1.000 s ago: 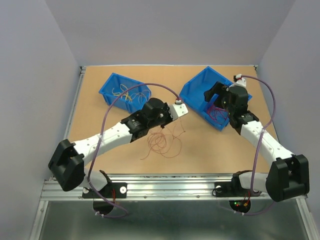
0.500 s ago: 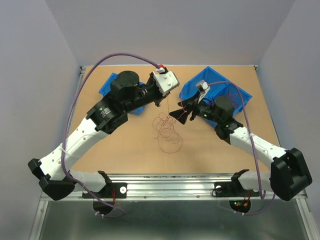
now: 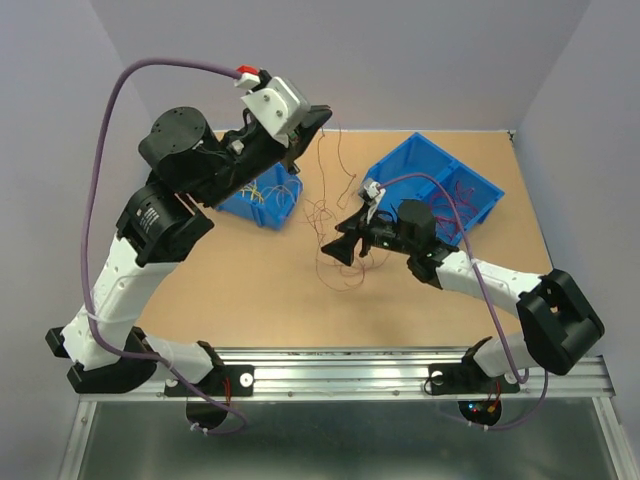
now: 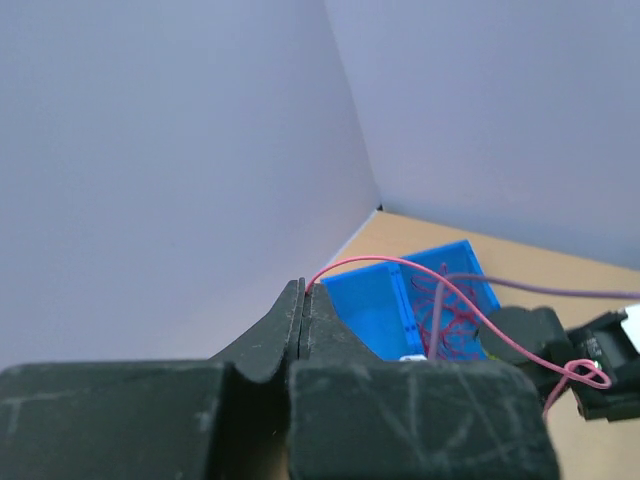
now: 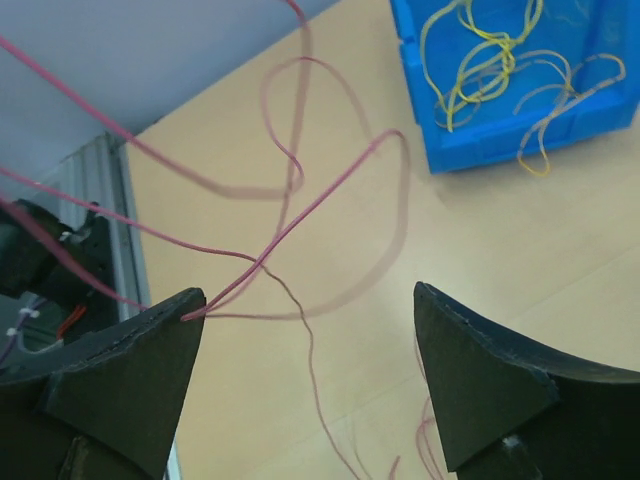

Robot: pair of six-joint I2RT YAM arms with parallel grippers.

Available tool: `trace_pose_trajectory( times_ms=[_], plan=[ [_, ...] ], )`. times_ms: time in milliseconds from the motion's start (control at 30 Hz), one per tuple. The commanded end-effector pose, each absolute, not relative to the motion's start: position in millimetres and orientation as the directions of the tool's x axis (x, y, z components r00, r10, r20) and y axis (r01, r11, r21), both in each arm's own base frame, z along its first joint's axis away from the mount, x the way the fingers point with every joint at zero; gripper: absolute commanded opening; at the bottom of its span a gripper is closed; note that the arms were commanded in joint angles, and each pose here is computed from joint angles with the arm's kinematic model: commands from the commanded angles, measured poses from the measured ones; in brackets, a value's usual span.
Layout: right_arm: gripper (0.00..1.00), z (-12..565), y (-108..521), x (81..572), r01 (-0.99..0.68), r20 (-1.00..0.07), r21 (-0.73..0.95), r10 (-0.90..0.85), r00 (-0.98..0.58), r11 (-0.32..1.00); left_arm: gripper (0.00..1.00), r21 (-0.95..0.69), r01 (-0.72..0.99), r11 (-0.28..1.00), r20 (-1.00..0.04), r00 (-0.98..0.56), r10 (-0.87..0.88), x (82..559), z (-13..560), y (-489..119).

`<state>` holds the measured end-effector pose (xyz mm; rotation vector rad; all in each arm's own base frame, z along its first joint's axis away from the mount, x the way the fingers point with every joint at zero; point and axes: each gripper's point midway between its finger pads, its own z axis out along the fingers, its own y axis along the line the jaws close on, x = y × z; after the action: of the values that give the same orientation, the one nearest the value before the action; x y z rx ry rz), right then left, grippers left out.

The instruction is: Untangle the cables

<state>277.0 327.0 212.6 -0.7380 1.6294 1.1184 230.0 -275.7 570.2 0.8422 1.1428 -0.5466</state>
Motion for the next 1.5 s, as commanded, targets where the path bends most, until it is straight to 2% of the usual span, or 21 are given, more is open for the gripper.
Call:
trace_pose_trajectory(
  times_ms=[0, 33, 67, 133, 167, 233, 400, 467, 500, 533, 633, 800, 1000, 1133, 1367, 1467],
  plan=[
    [0.86, 229, 333, 295, -0.864, -0.963, 0.259, 0.053, -0.263, 0.432, 0.0, 0.229, 0.687, 0.69, -0.91, 0.403, -0.1, 220, 627, -242],
    [0.84, 229, 334, 295, -0.862, -0.963, 0.26, 0.049, -0.266, 0.435, 0.0, 0.218, 0.68, 0.7, -0.895, 0.426, -0.135, 214, 639, -235],
    [0.69, 228, 333, 296, -0.86, -0.962, 0.26, 0.046, -0.268, 0.439, 0.0, 0.205, 0.68, 0.704, -0.882, 0.44, -0.167, 208, 647, -229],
    [0.59, 229, 333, 298, -0.854, -0.961, 0.261, 0.041, -0.272, 0.45, 0.0, 0.183, 0.675, 0.715, -0.871, 0.448, -0.2, 204, 656, -221],
    [0.48, 228, 333, 298, -0.854, -0.96, 0.262, 0.034, -0.277, 0.45, 0.0, 0.168, 0.661, 0.731, -0.866, 0.453, -0.21, 204, 660, -216],
    [0.44, 227, 335, 297, -0.857, -0.96, 0.264, 0.03, -0.28, 0.443, 0.0, 0.121, 0.636, 0.763, -0.843, 0.471, -0.259, 200, 676, -200],
    [0.44, 220, 340, 297, -0.858, -0.955, 0.273, 0.018, -0.295, 0.435, 0.0, -0.044, 0.538, 0.842, -0.785, 0.502, -0.362, 201, 700, -156],
    [0.5, 217, 346, 293, -0.869, -0.952, 0.287, 0.019, -0.305, 0.403, 0.0, -0.097, 0.526, 0.845, -0.737, 0.533, -0.417, 192, 714, -138],
    [0.58, 206, 351, 290, -0.873, -0.945, 0.304, 0.006, -0.326, 0.381, 0.0, -0.112, 0.525, 0.844, -0.714, 0.549, -0.436, 187, 719, -131],
    [0.73, 209, 362, 278, -0.9, -0.947, 0.308, 0.013, -0.32, 0.31, 0.0, -0.125, 0.519, 0.846, -0.705, 0.553, -0.444, 187, 721, -128],
    [0.84, 192, 388, 261, -0.925, -0.947, 0.306, -0.031, -0.32, 0.224, 0.0, -0.149, 0.492, 0.858, -0.68, 0.579, -0.45, 184, 729, -116],
    [0.85, 180, 419, 231, -0.951, -0.952, 0.279, -0.087, -0.292, 0.133, 0.0, -0.204, 0.352, 0.914, -0.712, 0.587, -0.385, 203, 723, -98],
    [0.84, 190, 420, 221, -0.964, -0.966, 0.237, -0.076, -0.247, 0.122, 0.0, -0.184, 0.346, 0.92, -0.719, 0.591, -0.366, 204, 710, -99],
    [0.85, 205, 412, 224, -0.966, -0.979, 0.19, -0.043, -0.2, 0.176, 0.0, -0.168, 0.388, 0.906, -0.726, 0.573, -0.38, 202, 707, -108],
    [0.96, 230, 394, 234, -0.939, -0.991, 0.13, 0.031, -0.127, 0.318, 0.0, -0.125, 0.507, 0.853, -0.744, 0.521, -0.419, 199, 690, -138],
    [0.97, 234, 388, 237, -0.928, -0.992, 0.123, 0.056, -0.11, 0.351, 0.0, -0.132, 0.562, 0.817, -0.752, 0.48, -0.452, 200, 682, -153]
  ],
)
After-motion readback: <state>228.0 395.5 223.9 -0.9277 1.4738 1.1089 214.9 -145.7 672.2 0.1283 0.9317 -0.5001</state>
